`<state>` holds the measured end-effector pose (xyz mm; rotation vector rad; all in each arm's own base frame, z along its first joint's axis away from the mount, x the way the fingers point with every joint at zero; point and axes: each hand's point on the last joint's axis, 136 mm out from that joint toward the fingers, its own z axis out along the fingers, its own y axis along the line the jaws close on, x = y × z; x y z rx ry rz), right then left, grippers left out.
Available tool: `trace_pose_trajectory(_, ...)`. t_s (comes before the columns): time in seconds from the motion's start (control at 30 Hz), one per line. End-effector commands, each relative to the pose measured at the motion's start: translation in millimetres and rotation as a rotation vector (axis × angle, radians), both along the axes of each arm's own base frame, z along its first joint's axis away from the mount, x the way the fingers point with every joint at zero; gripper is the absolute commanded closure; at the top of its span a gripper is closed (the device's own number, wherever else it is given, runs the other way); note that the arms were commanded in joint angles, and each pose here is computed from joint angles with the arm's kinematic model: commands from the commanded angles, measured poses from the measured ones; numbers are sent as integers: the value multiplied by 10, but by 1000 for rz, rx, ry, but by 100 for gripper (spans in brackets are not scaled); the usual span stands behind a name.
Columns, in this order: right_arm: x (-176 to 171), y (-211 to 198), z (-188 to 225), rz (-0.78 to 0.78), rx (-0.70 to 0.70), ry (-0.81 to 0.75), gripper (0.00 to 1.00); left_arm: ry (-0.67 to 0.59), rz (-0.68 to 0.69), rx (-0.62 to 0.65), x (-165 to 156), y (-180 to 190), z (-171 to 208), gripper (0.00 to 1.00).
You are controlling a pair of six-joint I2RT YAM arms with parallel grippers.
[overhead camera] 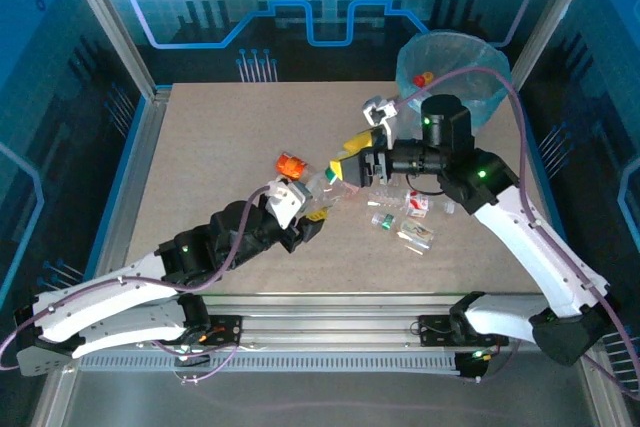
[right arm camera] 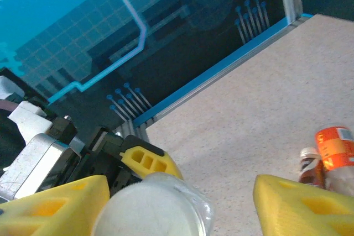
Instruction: Put the plastic bottles in the bin
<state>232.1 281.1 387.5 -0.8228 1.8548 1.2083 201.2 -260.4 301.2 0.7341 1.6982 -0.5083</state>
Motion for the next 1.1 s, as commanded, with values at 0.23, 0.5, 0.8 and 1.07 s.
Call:
trace_pose_trajectory(0.23, -69, 136, 69, 74, -19, -14, 57, -94, -39, -34, -32, -49, 231, 100)
trace_pose_trajectory(0.5, 35, 100, 246, 21, -43, -65, 83, -160, 48, -74, 75, 60, 486, 93)
trace_pose_trajectory(0.8, 791, -480, 916, -513, -163, -296, 91, -264, 66, -88, 146, 15, 781, 1)
trace_pose_trajectory(1.07, 1780, -1727, 1284, -1299, -479, -410, 100, -321, 83, -59, 272, -106, 796, 1)
